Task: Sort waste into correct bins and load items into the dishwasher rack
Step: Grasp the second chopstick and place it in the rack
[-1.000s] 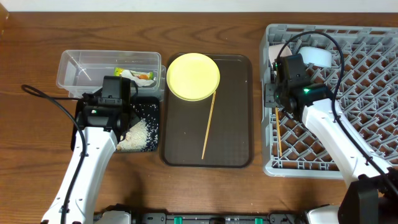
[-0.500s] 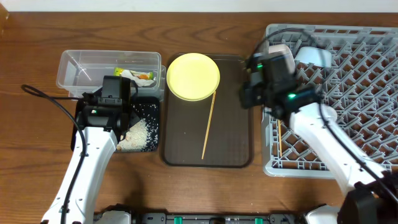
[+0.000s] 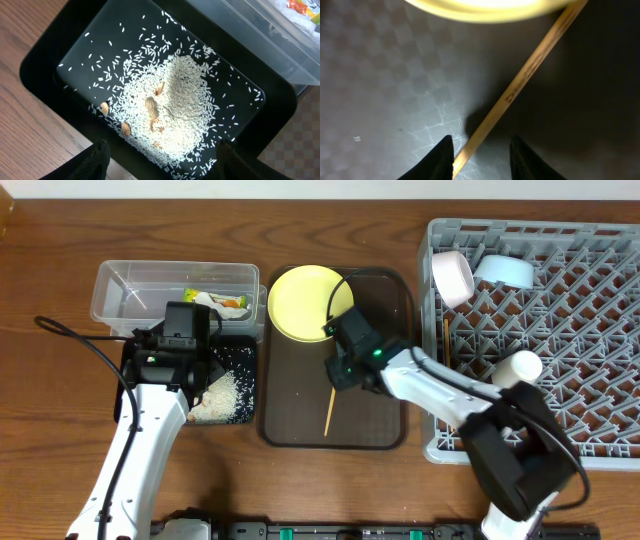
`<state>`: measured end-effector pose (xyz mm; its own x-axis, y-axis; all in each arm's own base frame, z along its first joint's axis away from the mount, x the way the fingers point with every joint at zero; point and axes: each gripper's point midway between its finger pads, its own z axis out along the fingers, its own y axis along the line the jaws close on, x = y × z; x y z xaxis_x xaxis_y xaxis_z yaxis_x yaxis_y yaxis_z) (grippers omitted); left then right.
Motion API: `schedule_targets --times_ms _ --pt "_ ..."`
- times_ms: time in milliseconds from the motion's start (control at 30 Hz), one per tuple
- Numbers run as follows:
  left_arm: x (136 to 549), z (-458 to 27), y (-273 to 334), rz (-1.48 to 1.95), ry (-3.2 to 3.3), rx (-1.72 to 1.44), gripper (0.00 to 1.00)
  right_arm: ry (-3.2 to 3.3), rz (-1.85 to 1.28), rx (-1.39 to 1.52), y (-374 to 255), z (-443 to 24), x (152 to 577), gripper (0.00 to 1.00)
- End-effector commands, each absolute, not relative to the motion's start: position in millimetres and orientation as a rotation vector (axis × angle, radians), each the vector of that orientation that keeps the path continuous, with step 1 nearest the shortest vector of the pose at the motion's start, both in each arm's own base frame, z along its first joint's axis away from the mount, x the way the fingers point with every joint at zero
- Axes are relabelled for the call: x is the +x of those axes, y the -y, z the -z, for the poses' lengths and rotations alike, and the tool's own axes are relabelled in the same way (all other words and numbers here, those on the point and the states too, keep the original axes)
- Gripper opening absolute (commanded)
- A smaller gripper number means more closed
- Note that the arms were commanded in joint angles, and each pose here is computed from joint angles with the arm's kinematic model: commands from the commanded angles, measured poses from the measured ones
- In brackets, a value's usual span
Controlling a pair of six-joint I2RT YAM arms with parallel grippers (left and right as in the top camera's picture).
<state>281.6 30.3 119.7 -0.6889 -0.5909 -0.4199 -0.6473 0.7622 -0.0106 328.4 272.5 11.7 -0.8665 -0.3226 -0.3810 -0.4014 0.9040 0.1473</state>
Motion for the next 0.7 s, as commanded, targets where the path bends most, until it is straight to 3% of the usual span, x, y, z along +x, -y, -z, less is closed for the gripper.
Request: schedule_targets --times_ms 0,267,667 --pt "280.3 -118.1 -31.7 -0.195 -2.553 -0.964 0.71 -2.737 -0.170 -0.406 -260.6 -3.0 332.9 0.29" --pt "280.4 -117.9 -31.0 -0.190 -2.555 -0.964 0.71 -2.774 -0.062 -0.270 -232.9 -4.6 335.1 0.01" --pt "280.7 -117.3 -28.7 -0.172 -2.561 -0.963 0.71 -2.543 -0.142 -0.125 -172.0 -126.0 371.1 0.01"
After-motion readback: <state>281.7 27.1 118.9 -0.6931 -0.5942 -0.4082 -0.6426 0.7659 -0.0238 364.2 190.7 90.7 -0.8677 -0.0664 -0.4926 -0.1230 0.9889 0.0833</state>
